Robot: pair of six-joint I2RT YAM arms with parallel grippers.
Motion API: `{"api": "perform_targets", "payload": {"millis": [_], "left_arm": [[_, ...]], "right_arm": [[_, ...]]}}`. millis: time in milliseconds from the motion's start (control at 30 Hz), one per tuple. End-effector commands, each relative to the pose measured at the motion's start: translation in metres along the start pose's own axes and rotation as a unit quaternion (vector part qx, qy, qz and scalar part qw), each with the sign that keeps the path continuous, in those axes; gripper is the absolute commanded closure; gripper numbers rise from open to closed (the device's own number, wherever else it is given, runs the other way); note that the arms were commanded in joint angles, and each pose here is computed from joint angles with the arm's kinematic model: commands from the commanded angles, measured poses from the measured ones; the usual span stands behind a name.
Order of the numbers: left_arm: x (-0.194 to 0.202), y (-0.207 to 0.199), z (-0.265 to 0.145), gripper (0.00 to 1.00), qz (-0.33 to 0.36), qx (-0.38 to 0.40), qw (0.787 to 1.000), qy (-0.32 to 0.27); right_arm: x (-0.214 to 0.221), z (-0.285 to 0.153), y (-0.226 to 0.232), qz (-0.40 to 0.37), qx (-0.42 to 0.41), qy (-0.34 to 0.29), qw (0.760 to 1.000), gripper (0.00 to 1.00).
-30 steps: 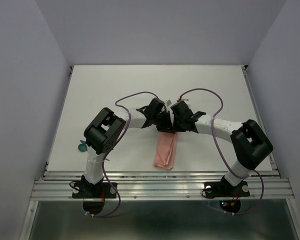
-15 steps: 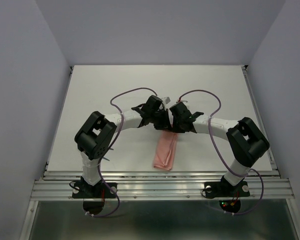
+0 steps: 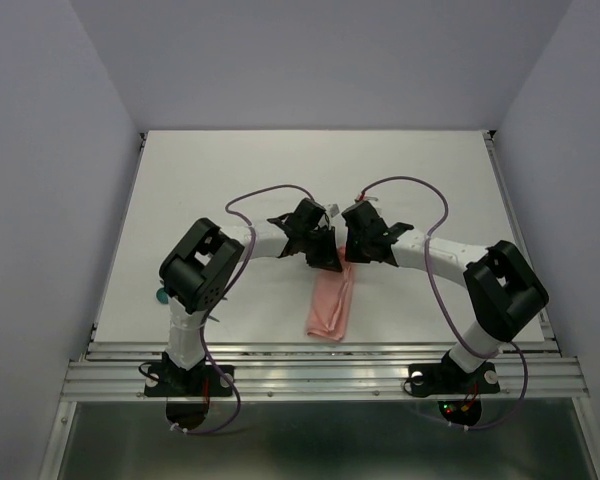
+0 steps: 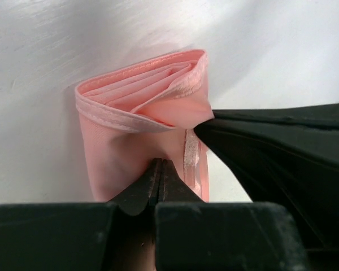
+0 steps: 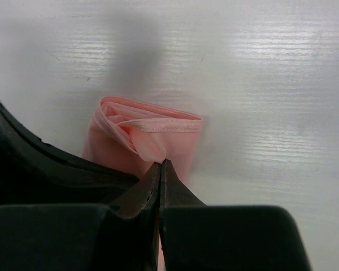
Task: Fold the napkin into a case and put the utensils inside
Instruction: Fold the 2/3-rectangle-folded napkin at the center of the board.
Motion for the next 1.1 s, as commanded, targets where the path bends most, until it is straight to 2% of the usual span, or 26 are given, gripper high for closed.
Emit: {"api": "perform_targets", "payload": {"millis": [0,333,733,867,1067], "left_arm": [[-0.001,0.001,0.010,1.00,0.009,0.004,1.000,0.001],[-0.013,-0.008,0.021,1.00,-0.001,0.019,1.000,-0.014],[-0.029,-0.034,0.002,1.00,0.002,0.052,0.998,-0.048],[-0.028,-0.027,0.012,1.00,-0.005,0.047,0.998,-0.042],[-0.033,-0.039,0.015,1.00,-0.013,0.067,0.997,-0.043]], "right_arm": [[-0.014,-0.013,0.009,0.011,-0.018,-0.029,0.999,0.99],[-0.008,-0.014,0.013,0.014,-0.033,-0.017,0.999,0.99],[-0.002,-0.011,0.003,0.017,-0.005,-0.009,1.000,0.99],[-0.008,-0.016,0.001,0.019,0.000,-0.019,1.000,0.99],[-0.008,-0.018,0.000,0.018,0.002,-0.018,1.000,0.99]]}}
Point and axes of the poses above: each gripper's point midway between its finger pads, its own z axis out along the fingers, its own y axis along the line the jaws close on, x = y × z, the point moved 1 cm from there along -z, back along the fingers, and after that the axes turned 10 degrees about -z, right-handed, at the moved point
